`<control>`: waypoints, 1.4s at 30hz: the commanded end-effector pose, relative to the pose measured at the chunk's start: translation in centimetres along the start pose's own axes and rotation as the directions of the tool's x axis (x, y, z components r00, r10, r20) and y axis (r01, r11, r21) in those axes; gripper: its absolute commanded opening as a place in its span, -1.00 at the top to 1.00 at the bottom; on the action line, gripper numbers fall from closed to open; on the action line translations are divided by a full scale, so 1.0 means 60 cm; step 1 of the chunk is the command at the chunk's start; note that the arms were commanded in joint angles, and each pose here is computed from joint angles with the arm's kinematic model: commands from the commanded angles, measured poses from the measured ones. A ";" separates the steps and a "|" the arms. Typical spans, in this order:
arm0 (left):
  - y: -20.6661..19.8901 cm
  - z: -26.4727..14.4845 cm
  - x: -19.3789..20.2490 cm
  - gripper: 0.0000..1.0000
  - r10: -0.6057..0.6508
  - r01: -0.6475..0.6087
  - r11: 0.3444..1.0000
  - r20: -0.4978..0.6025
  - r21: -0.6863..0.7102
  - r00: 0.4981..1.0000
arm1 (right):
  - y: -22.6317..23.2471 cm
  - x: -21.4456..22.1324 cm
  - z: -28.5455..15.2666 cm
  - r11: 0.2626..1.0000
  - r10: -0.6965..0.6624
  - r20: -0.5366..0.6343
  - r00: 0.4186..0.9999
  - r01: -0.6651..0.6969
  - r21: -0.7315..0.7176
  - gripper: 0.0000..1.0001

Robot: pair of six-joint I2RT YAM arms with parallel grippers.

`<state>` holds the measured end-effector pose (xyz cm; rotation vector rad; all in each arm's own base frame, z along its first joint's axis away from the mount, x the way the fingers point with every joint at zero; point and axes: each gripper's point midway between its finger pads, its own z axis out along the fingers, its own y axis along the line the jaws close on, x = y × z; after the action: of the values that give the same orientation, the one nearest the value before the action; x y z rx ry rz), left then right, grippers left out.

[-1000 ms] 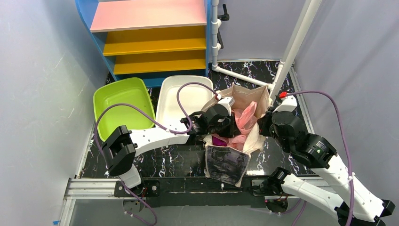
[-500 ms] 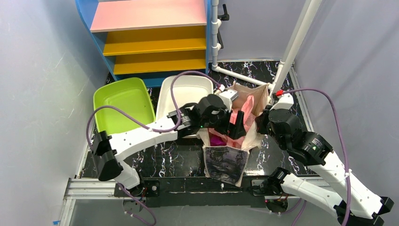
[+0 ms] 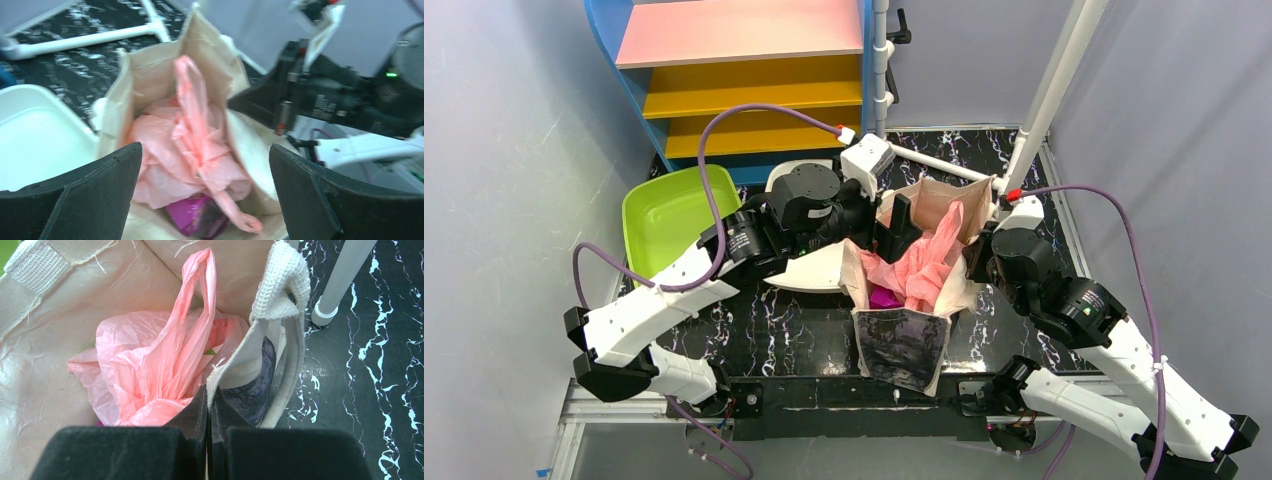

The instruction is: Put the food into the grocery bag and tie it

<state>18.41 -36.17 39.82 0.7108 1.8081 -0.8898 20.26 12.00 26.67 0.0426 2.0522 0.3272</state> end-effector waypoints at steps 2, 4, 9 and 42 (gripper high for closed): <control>0.099 -0.042 0.008 -0.93 0.126 -0.137 0.951 -0.060 -0.277 0.990 | 0.008 -0.038 -0.006 0.999 0.042 0.088 0.995 -0.040 -0.023 0.97; 0.124 -0.050 0.022 -0.87 0.129 -0.150 0.932 -0.084 -0.329 0.988 | 0.007 -0.035 -0.005 0.999 0.042 0.086 0.995 -0.040 -0.021 0.97; 0.174 -0.047 0.078 -0.68 0.073 -0.121 0.916 -0.137 -0.384 0.988 | 0.006 -0.033 -0.002 0.999 0.040 0.085 0.996 -0.039 -0.018 0.97; 0.123 0.118 0.068 1.00 -0.304 0.304 0.953 -0.066 -0.002 0.950 | 0.088 -0.185 0.031 0.998 -0.029 0.231 0.972 0.041 -0.050 0.97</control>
<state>25.37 -35.88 27.84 0.5111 2.1358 -0.9839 24.10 14.90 28.58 -0.0603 2.0593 0.2379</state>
